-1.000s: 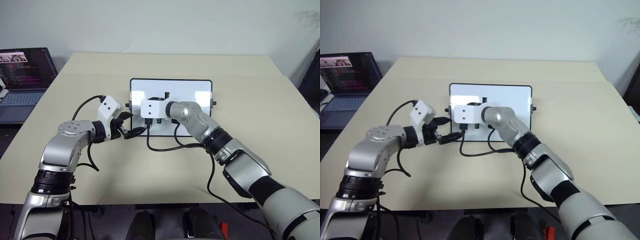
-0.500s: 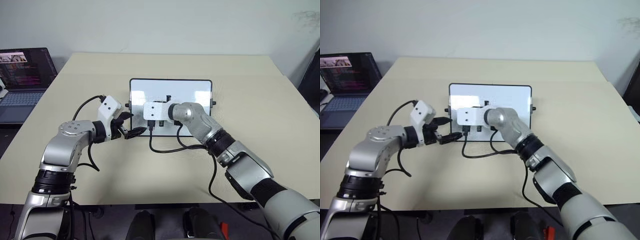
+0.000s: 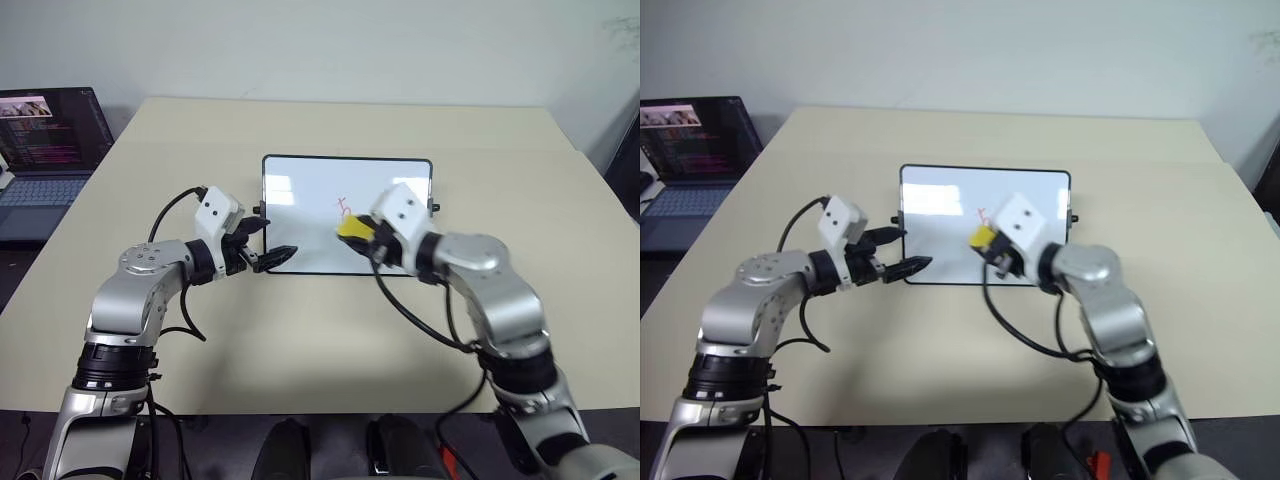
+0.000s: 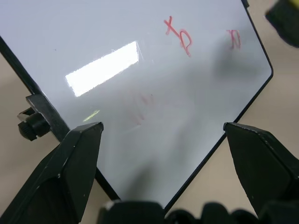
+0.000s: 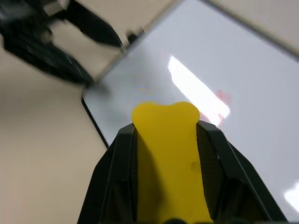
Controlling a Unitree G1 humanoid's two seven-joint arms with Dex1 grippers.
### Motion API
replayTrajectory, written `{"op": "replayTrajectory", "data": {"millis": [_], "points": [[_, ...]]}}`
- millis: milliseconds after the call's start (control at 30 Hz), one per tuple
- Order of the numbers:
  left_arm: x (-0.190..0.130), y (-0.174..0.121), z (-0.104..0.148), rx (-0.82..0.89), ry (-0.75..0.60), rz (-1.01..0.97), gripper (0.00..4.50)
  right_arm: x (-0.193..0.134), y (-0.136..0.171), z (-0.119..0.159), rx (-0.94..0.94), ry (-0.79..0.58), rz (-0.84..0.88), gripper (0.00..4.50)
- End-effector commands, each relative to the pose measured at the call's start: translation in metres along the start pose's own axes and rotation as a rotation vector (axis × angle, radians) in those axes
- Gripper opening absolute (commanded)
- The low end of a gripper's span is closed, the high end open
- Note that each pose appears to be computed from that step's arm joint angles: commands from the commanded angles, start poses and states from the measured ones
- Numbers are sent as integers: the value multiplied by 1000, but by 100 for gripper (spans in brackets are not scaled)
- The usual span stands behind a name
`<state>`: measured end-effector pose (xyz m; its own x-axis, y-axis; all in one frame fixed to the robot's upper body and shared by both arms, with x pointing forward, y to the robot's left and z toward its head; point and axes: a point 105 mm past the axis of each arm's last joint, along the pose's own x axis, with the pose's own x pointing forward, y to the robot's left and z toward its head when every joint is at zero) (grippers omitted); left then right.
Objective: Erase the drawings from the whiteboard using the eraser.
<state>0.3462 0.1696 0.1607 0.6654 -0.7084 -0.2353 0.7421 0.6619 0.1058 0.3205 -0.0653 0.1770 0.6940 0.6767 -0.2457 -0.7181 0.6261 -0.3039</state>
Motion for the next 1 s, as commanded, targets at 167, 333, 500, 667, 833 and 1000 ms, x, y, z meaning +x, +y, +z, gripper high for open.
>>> {"op": "replayTrajectory", "data": {"millis": [167,333,500,667,833,1000], "points": [[10,-5,17,5,-80,-44,450,-29,-21,-9,90,-22,-188,136],[14,-6,14,-2,-62,-55,450,-19,-15,-1,-12,-38,-210,136],[15,-7,15,-9,-58,-64,450,8,-9,19,-150,-72,-182,136],[15,-7,15,-4,-55,-73,450,35,-14,40,-222,-91,-156,136],[16,-9,14,3,-52,-70,450,69,-29,53,-339,-71,-168,136],[16,-10,15,10,-52,-76,450,93,-34,57,-406,-68,-174,136]]}}
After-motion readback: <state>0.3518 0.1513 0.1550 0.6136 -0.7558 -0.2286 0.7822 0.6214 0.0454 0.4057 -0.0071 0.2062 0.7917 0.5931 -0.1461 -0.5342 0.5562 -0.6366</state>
